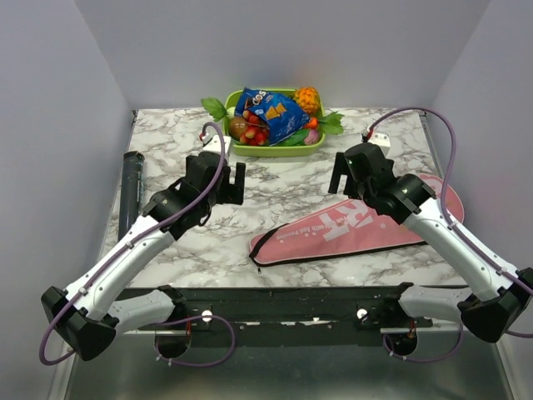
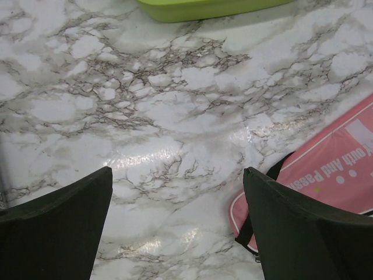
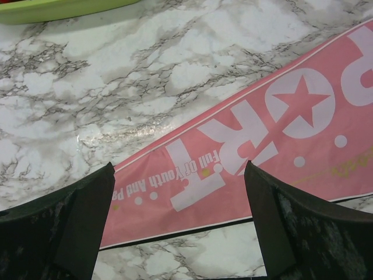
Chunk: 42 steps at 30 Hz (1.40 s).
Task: Pack up the badminton gear
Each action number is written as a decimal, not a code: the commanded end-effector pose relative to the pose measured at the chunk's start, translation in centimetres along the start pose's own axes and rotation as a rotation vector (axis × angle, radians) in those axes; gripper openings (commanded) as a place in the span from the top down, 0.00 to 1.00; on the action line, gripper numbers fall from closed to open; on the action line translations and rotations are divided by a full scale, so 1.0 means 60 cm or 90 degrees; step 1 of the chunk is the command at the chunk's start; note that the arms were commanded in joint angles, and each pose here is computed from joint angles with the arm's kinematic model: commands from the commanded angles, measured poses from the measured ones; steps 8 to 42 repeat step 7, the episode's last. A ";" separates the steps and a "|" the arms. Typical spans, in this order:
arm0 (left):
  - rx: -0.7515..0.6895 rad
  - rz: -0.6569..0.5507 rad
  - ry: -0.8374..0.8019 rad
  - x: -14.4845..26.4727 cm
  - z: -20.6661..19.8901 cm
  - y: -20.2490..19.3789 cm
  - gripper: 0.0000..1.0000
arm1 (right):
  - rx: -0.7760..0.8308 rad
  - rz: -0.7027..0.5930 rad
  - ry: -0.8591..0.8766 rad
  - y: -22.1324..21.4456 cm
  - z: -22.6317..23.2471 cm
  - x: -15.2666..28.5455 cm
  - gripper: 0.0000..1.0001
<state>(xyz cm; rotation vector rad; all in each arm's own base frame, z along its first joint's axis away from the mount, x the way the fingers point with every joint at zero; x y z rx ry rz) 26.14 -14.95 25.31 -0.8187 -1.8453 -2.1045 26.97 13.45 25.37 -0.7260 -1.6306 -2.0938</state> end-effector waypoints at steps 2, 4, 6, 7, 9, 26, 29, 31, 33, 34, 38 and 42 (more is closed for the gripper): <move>-0.010 -0.047 0.027 0.020 0.024 0.046 0.01 | 0.014 -0.011 -0.046 0.009 -0.016 -0.002 0.00; -0.002 -0.043 0.032 0.014 0.022 0.043 0.01 | 0.023 -0.023 -0.041 0.011 -0.018 -0.003 0.00; 0.009 -0.045 0.028 0.009 0.019 0.043 0.01 | 0.043 -0.040 -0.022 0.018 -0.015 -0.002 0.00; 0.022 -0.043 0.018 0.006 0.013 0.041 0.01 | 0.042 -0.044 -0.030 0.021 -0.018 0.000 0.00; 0.022 -0.043 0.018 0.006 0.013 0.041 0.01 | 0.042 -0.044 -0.030 0.021 -0.018 0.000 0.00; 0.022 -0.043 0.018 0.006 0.013 0.041 0.01 | 0.042 -0.044 -0.030 0.021 -0.018 0.000 0.00; 0.022 -0.043 0.018 0.006 0.013 0.041 0.01 | 0.042 -0.044 -0.030 0.021 -0.018 0.000 0.00; 0.022 -0.043 0.018 0.006 0.013 0.041 0.01 | 0.042 -0.044 -0.030 0.021 -0.018 0.000 0.00; 0.022 -0.043 0.018 0.006 0.013 0.041 0.01 | 0.042 -0.044 -0.030 0.021 -0.018 0.000 0.00; 0.022 -0.043 0.018 0.006 0.013 0.041 0.01 | 0.042 -0.044 -0.030 0.021 -0.018 0.000 0.00; 0.022 -0.043 0.018 0.006 0.013 0.041 0.01 | 0.042 -0.044 -0.030 0.021 -0.018 0.000 0.00; 0.022 -0.043 0.018 0.006 0.013 0.041 0.01 | 0.042 -0.044 -0.030 0.021 -0.018 0.000 0.00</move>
Point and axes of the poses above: each gripper's point midway between its finger pads, its own x axis back along the fingers, its own z axis along the line the jaws close on, y = z × x, the point moved 2 cm from there along x, back along the fingers, and after that the axes turned 6 degrees about -x, right-handed, at the moved point
